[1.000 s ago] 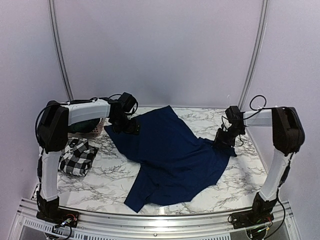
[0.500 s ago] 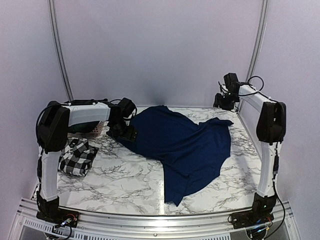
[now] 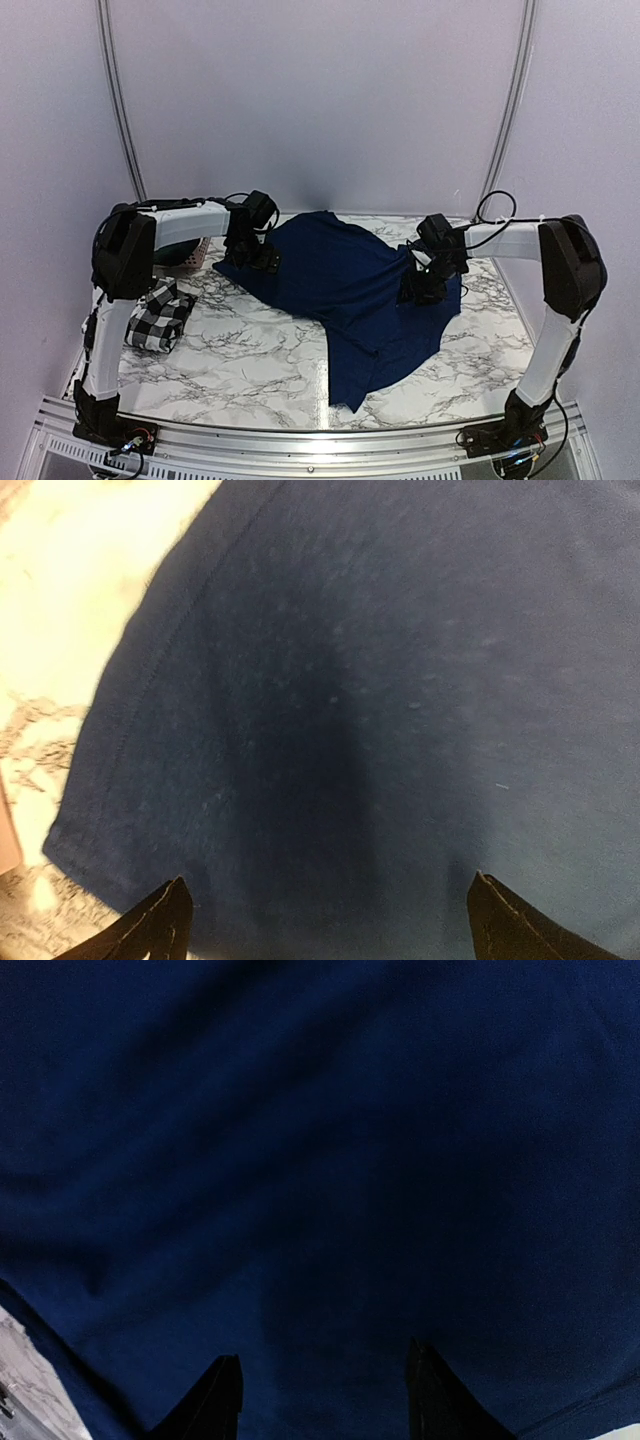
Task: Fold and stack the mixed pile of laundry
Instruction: Rotate the flattened T-shirt at the center of the board.
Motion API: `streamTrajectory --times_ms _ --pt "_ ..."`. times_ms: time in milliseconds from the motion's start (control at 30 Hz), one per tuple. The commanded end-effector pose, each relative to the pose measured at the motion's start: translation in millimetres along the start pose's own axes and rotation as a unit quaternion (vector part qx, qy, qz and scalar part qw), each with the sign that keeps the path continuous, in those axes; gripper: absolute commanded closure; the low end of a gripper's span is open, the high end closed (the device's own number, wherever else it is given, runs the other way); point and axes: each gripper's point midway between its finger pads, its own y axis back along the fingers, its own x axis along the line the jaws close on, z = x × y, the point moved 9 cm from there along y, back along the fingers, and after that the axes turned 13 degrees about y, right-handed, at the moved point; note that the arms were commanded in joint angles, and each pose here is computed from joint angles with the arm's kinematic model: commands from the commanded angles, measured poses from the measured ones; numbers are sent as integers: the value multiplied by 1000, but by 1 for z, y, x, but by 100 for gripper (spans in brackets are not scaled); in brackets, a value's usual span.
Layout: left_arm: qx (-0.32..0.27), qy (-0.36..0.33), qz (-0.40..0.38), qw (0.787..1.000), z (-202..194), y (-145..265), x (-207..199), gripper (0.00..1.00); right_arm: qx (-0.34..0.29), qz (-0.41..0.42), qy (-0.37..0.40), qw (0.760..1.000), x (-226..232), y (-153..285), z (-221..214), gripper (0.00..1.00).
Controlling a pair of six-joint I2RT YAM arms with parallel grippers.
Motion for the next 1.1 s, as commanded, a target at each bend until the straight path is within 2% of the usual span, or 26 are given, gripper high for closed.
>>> streamTrajectory --times_ms 0,200,367,433,600,700,833,933,1067 --pt "39 7 22 999 -11 -27 6 1 -20 -11 -17 1000 -9 -1 -4 48" --pt "69 -3 38 997 -40 -28 10 1 19 -43 -42 998 -44 -24 -18 49" --pt "86 -26 52 995 -74 -12 7 1 26 -68 -58 996 -81 -35 -9 49" --pt "89 -37 56 994 -90 -4 1 1 26 -75 -55 995 -92 -39 1 49" --pt "92 -12 46 995 -118 19 -10 1 4 -89 -16 996 -111 -47 51 50" --pt "79 11 25 997 -118 37 -18 1 -10 -98 13 995 -112 -34 87 50" --pt "38 35 8 999 -96 59 -17 1 -81 -91 27 992 -92 21 118 49" --pt "15 52 0 999 -75 69 -9 1 -106 -75 40 991 -67 56 115 47" --pt "12 54 -4 998 -60 67 0 1 -88 -56 50 993 -38 64 81 46"
